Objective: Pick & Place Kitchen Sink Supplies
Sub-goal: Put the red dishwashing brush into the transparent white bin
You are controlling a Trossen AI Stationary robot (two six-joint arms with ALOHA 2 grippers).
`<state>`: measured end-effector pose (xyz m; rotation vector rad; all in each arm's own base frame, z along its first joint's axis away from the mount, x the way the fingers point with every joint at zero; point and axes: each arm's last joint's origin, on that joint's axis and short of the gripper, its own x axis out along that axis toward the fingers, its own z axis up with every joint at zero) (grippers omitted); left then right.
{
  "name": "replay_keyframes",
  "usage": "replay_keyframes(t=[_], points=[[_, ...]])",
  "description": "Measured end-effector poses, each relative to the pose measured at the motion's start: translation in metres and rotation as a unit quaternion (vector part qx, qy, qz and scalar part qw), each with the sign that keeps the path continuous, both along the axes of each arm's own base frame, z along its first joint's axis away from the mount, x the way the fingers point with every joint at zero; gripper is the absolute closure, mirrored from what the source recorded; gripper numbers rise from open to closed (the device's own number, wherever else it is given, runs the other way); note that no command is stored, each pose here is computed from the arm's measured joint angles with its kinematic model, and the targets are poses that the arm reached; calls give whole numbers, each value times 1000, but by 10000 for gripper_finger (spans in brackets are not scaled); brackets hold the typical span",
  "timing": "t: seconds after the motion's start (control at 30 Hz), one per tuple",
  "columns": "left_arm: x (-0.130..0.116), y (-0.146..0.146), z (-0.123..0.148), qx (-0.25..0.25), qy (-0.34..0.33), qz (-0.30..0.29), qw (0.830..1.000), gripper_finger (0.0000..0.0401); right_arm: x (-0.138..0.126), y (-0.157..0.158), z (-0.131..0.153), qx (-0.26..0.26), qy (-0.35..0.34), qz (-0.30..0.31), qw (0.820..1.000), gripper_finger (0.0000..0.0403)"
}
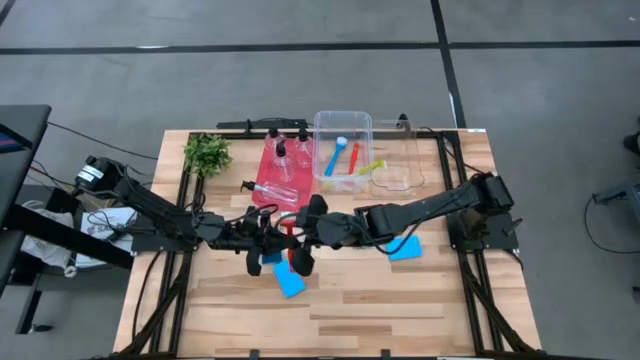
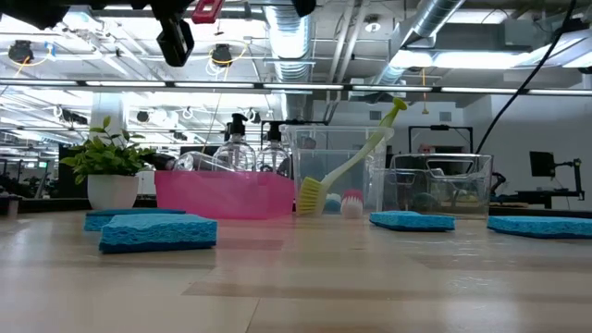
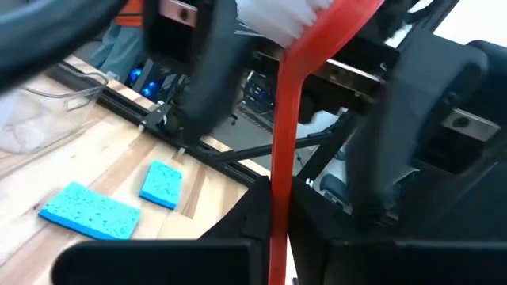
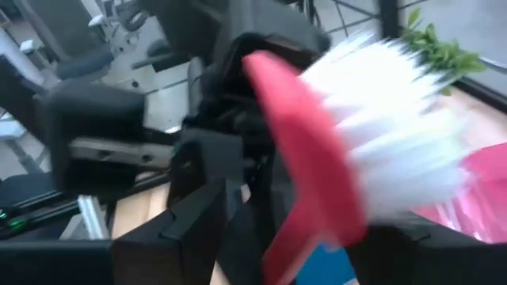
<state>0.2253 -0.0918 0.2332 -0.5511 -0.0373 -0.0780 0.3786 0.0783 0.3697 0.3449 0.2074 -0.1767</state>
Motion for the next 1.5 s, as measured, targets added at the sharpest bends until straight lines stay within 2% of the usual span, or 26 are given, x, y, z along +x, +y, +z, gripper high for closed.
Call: replay_keyframes(t=[0.07, 0.13, 0.27, 0.3, 0.43, 0.63, 0.9, 1.13, 1.27, 1.5], points=[[0, 0, 0, 1, 0, -6, 1000, 369, 2, -3, -1, -1, 0, -5, 1000, 201], [0, -1, 0, 2, 1, -13, 1000, 365, 3, -5, -1, 0, -2, -7, 1000, 238], [0, 0, 0, 4, 1, -11, 1000, 369, 3, -5, 1, 7, -13, 10, 1000, 367], [0, -1, 0, 5, 0, -14, 1000, 371, 4, -4, 2, 8, -17, 16, 1000, 380], [0, -1, 0, 4, 1, -13, 1000, 370, 4, -4, 2, 13, -16, 25, 999, 383], [0, 0, 0, 0, 1, -12, 1000, 330, 3, -3, 0, 8, -8, 28, 1000, 388], [2, 4, 0, 12, -1, -30, 999, 234, -1, -8, 1, 2, 8, 23, 1000, 390], [4, 14, 3, 30, -9, -8, 999, 160, -26, -23, 22, -1, 19, 9, 1000, 391], [2, 29, 12, 24, -27, 24, 999, 145, -47, -32, 36, -22, 29, -11, 999, 391], [3, 59, 20, 20, -43, 89, 995, 156, -81, -66, 62, -75, 24, -64, 995, 392]])
